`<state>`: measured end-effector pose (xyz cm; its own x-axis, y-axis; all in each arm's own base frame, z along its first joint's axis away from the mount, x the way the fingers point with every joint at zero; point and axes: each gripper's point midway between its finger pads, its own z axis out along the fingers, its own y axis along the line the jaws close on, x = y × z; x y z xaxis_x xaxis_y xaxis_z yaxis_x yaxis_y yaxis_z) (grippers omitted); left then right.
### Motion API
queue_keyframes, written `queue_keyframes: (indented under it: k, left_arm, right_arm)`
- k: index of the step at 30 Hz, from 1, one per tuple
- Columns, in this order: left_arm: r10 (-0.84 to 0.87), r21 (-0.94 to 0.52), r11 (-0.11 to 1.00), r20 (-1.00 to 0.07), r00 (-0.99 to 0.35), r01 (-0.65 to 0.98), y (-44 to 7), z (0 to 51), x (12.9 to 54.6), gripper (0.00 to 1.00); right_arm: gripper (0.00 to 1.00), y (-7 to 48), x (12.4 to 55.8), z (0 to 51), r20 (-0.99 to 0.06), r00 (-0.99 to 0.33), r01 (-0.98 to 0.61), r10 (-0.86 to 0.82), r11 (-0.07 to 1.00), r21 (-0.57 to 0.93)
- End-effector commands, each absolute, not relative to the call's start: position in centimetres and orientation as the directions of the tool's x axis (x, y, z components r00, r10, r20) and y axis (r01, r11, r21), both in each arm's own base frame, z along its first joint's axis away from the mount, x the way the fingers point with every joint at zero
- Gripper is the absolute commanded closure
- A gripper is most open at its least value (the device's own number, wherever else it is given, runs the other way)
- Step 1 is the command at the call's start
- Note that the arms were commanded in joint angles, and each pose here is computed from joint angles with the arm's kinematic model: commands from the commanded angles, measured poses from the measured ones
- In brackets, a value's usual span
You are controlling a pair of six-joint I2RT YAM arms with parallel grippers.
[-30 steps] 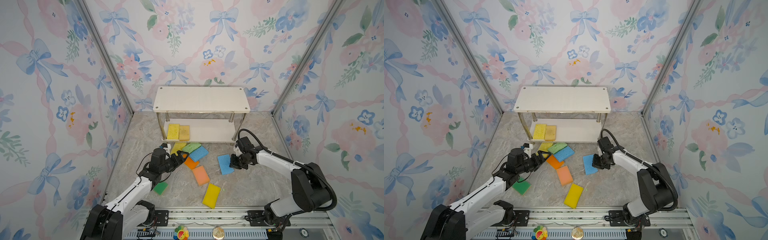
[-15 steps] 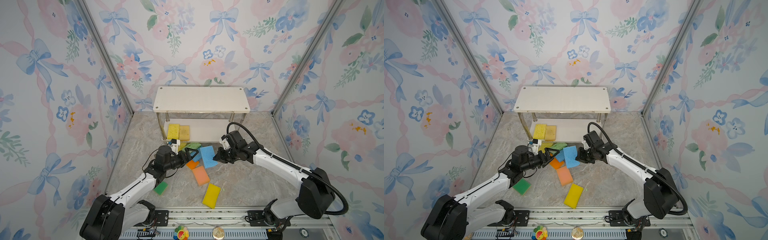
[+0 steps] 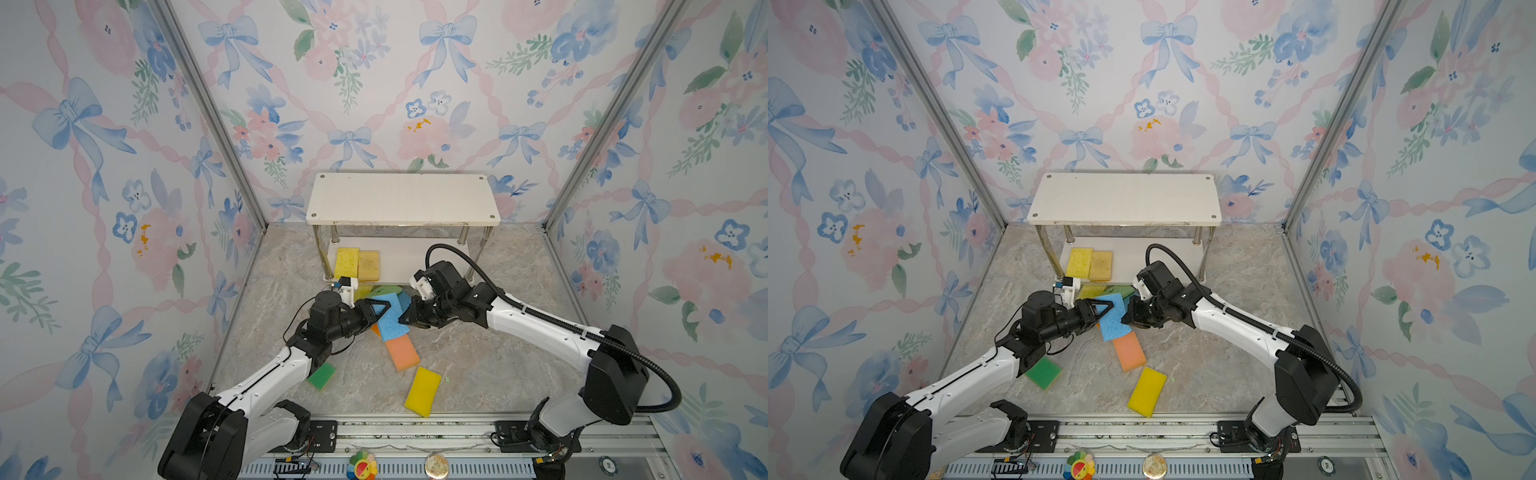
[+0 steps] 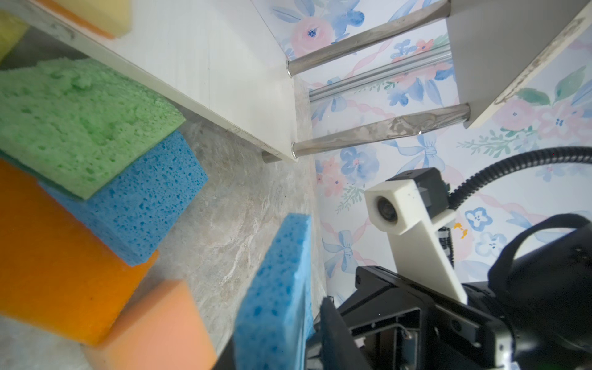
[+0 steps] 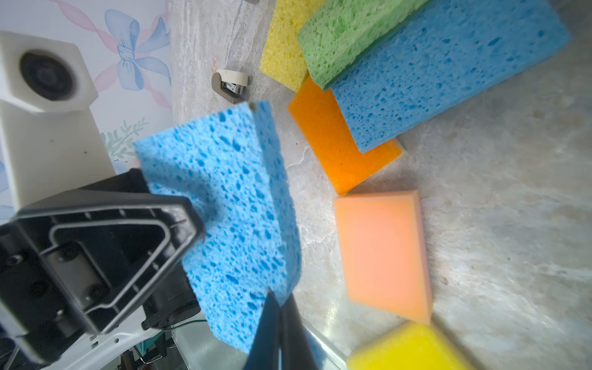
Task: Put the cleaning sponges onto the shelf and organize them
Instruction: 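Lift the blue sponge and carry it toward the shelf past the left gripper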
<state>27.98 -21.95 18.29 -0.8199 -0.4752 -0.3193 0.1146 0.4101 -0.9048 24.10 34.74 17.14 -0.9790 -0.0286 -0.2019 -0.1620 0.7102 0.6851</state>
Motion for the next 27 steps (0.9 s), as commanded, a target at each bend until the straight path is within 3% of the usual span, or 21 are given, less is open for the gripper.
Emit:
queue_keyframes:
  k: [1, 3, 7, 10, 15, 27]
  left_arm:
    - [-0.494, -0.905, 0.406, -0.335, -0.802, 0.128, -21.2, 18.6, 28.0, 0.92]
    - [-0.5, -0.905, 0.406, -0.335, -0.799, 0.125, -20.8, 18.5, 28.2, 1.0]
    - [-0.508, -0.908, 0.401, -0.33, -0.796, 0.12, -20.2, 18.5, 28.6, 1.0]
    - [-0.515, -0.91, 0.396, -0.332, -0.79, 0.124, -20.0, 18.8, 28.7, 1.0]
    - [-0.51, -0.911, 0.393, -0.327, -0.796, 0.123, -20.0, 18.7, 28.8, 1.0]
    - [-0.507, -0.914, 0.386, -0.322, -0.8, 0.124, -20.3, 18.9, 29.3, 1.0]
  right_arm:
    - [0.95, 35.6, 24.3, 18.4, -0.207, -0.978, -0.162, -0.016, 0.685, 0.711]
    - [0.86, 35.5, 24.3, 18.5, -0.203, -0.979, -0.156, -0.012, 0.685, 0.712]
    - [0.67, 35.3, 23.8, 18.2, -0.183, -0.983, -0.141, -0.011, 0.685, 0.715]
    - [0.58, 34.9, 23.3, 18.0, -0.17, -0.985, -0.129, -0.007, 0.686, 0.716]
    - [0.56, 34.7, 22.7, 17.4, -0.142, -0.99, -0.104, -0.001, 0.681, 0.725]
    - [0.65, 36.1, 22.2, 16.8, -0.116, -0.993, -0.08, 0.018, 0.624, 0.777]
